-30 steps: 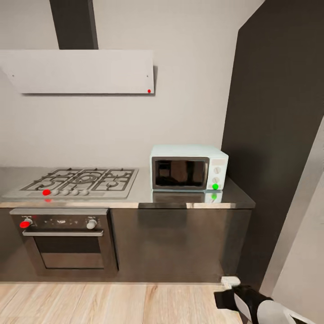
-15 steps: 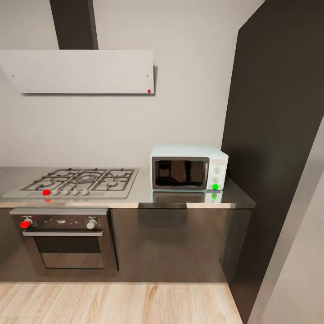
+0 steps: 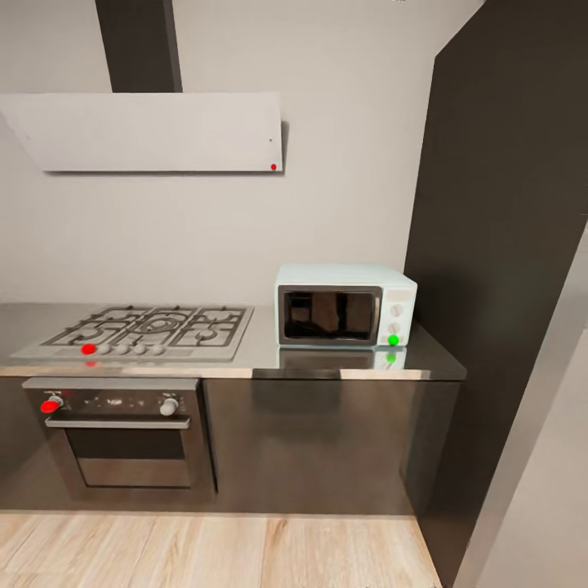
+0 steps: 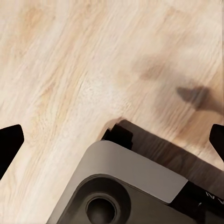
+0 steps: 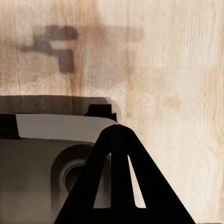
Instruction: In the kitchen, take the popcorn bag from the countertop, put it into the microwave, and heat it until the popcorn is cooked so the cooked popcorn ends up inside the bag.
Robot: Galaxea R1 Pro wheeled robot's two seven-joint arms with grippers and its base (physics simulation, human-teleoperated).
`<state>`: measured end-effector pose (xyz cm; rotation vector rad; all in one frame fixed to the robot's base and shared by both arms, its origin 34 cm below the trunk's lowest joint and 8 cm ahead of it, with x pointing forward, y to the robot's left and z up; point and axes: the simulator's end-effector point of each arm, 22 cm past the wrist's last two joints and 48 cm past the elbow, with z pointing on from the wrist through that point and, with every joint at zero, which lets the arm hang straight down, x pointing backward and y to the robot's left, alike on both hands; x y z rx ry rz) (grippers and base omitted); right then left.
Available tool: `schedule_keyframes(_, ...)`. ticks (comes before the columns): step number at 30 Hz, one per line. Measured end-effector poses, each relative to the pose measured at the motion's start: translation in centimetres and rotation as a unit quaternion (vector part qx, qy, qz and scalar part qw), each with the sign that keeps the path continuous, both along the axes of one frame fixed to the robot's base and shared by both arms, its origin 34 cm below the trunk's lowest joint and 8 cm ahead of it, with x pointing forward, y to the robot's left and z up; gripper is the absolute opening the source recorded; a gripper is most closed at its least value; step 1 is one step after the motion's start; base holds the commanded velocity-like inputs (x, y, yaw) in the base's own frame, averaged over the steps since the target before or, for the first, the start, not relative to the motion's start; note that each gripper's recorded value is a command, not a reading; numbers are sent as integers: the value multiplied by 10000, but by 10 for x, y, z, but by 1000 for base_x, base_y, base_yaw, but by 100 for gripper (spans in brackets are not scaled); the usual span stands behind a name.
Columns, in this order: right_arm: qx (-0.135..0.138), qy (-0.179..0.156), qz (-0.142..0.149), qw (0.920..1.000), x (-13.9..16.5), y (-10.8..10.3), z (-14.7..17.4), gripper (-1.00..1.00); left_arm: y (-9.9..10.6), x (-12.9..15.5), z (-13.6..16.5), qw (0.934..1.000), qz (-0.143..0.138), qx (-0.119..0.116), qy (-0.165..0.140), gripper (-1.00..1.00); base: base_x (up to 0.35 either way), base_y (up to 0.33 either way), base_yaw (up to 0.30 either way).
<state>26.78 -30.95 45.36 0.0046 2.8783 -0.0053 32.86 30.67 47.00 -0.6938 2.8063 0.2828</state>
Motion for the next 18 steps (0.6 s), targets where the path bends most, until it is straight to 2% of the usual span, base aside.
schedule_keyframes(2, 1, -13, 60, 10000, 2, 3, 0, -100, 1, 9, 2, 9999, -82, 21, -102, 100, 0, 0, 0)
schedule_keyframes(14, -7, 0, 114, 9999, 1, 3, 0, -100, 1, 10, 2, 9999, -79, 20, -104, 100, 0, 0, 0)
schedule_keyframes(15, 49, 11, 238, 9997, 1, 15, -1, -100, 1, 10, 2, 9999, -78, 20, -104, 100, 0, 0, 0)
schedule_keyframes(16, 275, 3, 383, 9989, 1, 54, -2, -100, 1, 10, 2, 9999, -78, 20, -104, 100, 0, 0, 0)
schedule_keyframes(17, 401, -7, 415, 9983, 1, 75, -2, -100, 1, 10, 2, 9999, -78, 20, -104, 100, 0, 0, 0)
schedule_keyframes(18, 466, -10, 403, 9981, 2, 84, -1, -100, 1, 10, 2, 9999, -79, 20, -104, 100, 0, 0, 0)
